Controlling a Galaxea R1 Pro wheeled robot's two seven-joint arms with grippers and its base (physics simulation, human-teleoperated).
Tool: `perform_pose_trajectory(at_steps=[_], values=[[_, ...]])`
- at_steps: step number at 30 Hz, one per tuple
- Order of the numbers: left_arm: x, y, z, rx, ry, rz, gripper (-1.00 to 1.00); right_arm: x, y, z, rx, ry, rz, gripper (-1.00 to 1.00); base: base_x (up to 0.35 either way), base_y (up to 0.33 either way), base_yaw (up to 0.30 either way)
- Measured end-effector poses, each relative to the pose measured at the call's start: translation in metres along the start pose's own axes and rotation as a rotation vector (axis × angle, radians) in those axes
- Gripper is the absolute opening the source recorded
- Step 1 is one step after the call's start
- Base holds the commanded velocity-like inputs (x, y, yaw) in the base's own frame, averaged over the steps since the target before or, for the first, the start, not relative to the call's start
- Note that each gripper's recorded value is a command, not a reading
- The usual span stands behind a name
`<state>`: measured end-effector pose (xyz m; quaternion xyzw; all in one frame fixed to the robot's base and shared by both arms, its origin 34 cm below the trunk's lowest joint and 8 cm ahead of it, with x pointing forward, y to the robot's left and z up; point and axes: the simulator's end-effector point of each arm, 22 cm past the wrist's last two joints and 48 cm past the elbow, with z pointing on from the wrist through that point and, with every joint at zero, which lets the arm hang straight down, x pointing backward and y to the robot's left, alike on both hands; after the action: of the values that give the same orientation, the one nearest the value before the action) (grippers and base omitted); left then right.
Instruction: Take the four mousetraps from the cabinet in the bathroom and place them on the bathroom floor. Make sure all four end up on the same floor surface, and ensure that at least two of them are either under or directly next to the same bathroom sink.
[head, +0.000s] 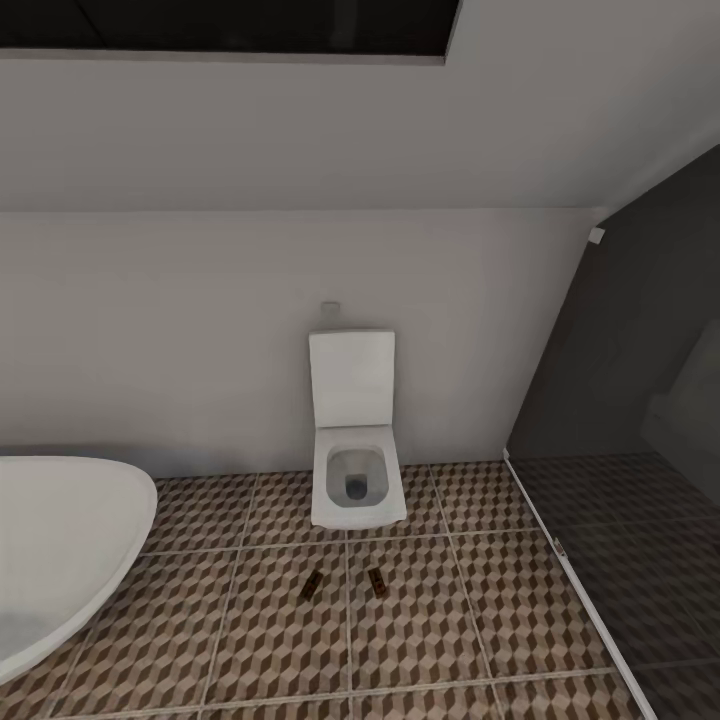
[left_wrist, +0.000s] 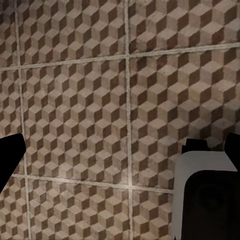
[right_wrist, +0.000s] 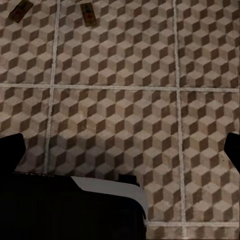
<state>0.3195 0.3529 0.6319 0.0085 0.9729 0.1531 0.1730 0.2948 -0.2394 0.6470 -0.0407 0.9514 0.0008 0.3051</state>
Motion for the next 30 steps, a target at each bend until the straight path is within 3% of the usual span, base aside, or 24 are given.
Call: perform_pose_trajectory(at_steps=[9, 14, 21, 30], values=[[0.0, 0.001, 0.0, -0.002, 0.0, -0.001, 1.0, 0.053, 0.005, -0.031, 0.002, 0.09, 0.013, 1.0, 0.0, 0.0, 0.0], [0.0, 0.0, 0.0, -0.002, 0.0, 0.0, 1.0, 0.062, -0.004, -0.035, 0.039, 0.113, 0.054, 1.0, 0.0, 0.0, 0.0], [0.0, 0.0, 0.0, -0.002, 0.001, 0.0, 1.0, 0.073, -0.023, -0.038, 0.126, 0.151, 0.15, 1.0, 0.0, 0.0, 0.0], [0.003, -0.004, -0.001, 0.007, 0.011, 0.0, 1.0, 0.077, -0.04, -0.04, 0.167, 0.16, 0.177, 1.0, 0.0, 0.0, 0.0]])
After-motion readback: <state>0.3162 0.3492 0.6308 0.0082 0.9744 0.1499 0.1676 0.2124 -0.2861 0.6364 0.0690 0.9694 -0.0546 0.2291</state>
